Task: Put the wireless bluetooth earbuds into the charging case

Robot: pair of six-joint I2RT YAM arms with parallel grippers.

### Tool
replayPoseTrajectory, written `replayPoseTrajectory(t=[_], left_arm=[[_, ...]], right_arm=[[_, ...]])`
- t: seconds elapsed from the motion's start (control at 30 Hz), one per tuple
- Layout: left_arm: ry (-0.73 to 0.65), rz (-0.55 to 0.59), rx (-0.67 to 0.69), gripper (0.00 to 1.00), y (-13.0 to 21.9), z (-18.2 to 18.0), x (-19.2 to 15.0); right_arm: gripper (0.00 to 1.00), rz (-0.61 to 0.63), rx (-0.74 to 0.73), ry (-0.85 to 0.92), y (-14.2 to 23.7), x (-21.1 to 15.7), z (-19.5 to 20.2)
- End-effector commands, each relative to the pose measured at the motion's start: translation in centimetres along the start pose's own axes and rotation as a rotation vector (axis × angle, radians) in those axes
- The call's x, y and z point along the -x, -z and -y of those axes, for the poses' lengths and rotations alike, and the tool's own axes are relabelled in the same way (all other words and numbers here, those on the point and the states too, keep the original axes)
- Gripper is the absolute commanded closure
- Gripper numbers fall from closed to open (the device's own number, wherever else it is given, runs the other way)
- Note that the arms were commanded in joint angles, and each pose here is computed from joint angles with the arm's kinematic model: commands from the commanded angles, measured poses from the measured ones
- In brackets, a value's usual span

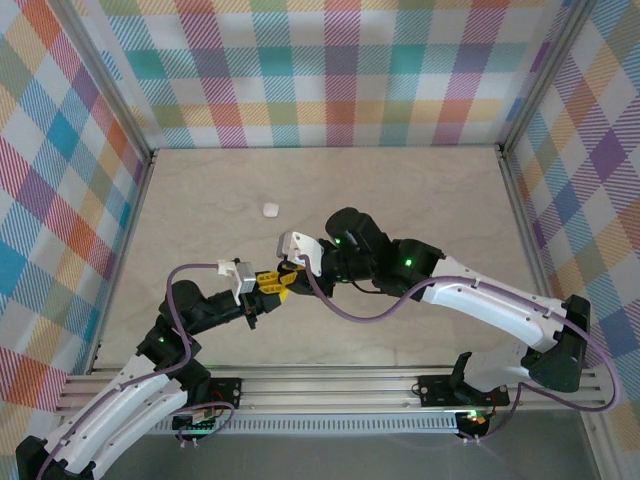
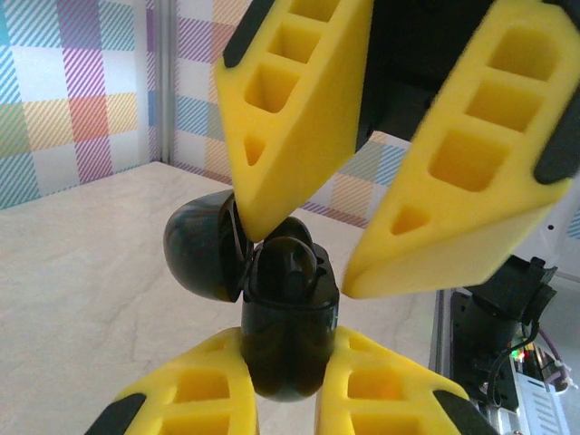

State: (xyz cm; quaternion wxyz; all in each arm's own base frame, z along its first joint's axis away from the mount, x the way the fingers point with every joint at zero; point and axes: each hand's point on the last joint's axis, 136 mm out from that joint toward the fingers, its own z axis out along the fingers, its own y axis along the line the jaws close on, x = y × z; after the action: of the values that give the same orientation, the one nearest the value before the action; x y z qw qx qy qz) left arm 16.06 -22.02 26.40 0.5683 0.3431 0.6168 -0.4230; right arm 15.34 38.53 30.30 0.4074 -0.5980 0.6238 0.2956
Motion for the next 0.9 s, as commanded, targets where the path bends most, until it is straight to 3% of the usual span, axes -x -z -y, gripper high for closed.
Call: replayPoseTrajectory(t=[0.0,0.13,0.47,0.67,0.87], left_arm=[[-0.031,0.051,-0.027,1.00,0.0,0.7,1.5],[-0.029,0.048,-0.024,1.00,0.0,0.7,1.5],[-0.025,0.042,-0.024,1.00,-0.1,0.7,1.3],[-0.020,0.032,-0.037,1.00,-0.1,0.9,1.5],[-0.023,0.038,-0.083,1.00,0.0,1.9,2.1]], right_arm=[[0.63,0.002,0.013,0.013,0.4,0.0,-0.6],[0.54,0.034,0.000,-0.005,1.2,1.2,-0.4],[0.47,0.209,-0.062,-0.169,6.6,6.9,1.6],[0.38,0.134,-0.093,-0.449,6.5,5.4,4.6],[0.37,0.065,0.116,-0.740,4.5,3.2,5.4]])
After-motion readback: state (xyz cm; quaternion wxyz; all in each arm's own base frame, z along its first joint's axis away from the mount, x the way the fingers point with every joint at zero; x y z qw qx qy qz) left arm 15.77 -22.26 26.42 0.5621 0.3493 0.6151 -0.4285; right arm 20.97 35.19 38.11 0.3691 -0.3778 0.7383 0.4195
